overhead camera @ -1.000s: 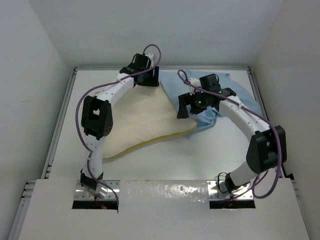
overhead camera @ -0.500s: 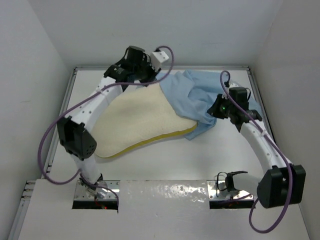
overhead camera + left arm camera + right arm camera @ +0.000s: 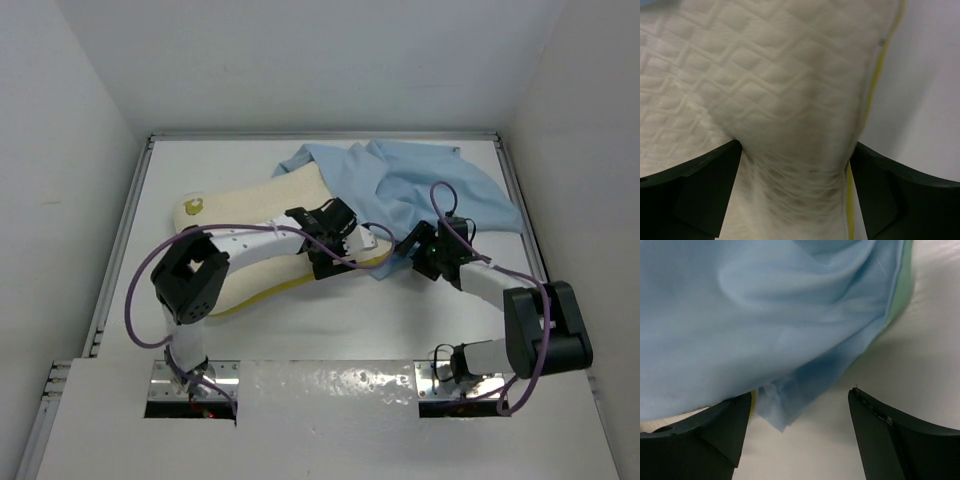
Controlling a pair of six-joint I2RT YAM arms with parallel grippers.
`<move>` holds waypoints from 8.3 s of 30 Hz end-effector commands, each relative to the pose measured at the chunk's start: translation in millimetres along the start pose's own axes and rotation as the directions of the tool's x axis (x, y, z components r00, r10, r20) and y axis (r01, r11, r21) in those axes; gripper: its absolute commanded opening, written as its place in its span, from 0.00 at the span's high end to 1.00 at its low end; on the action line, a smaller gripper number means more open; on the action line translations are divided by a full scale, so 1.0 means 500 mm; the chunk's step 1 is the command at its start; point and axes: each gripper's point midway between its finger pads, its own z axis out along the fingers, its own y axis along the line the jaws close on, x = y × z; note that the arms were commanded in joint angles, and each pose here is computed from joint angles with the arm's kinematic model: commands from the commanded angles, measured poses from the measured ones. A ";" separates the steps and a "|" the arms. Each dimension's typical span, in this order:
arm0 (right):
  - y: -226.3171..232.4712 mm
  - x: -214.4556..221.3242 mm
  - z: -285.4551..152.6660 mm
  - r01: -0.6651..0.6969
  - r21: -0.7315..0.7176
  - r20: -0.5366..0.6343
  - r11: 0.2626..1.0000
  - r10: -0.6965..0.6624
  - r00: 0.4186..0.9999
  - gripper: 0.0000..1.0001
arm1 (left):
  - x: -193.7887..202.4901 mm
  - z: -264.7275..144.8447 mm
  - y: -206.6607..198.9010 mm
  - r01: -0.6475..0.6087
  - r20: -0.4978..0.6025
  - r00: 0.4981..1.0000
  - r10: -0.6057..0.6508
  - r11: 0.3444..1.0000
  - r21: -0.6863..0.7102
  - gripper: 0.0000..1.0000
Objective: Put the pillow into the pillowcase
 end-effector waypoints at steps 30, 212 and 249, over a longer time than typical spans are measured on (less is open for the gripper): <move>0.190 0.127 -0.171 0.397 -0.450 -0.085 0.800 -0.481 0.873 1.00 | -0.088 0.119 0.207 0.291 0.078 0.957 -0.280 0.935 -0.203 1.00; 0.827 -0.116 0.344 0.265 -0.191 0.642 0.945 -0.084 0.762 1.00 | 0.197 -0.287 0.136 0.176 0.444 0.776 -0.447 0.830 0.529 1.00; 0.522 -0.244 0.327 0.564 -0.416 0.233 0.713 -0.515 0.825 0.08 | 0.065 0.040 0.727 0.589 0.384 0.807 -0.448 0.568 -0.575 0.59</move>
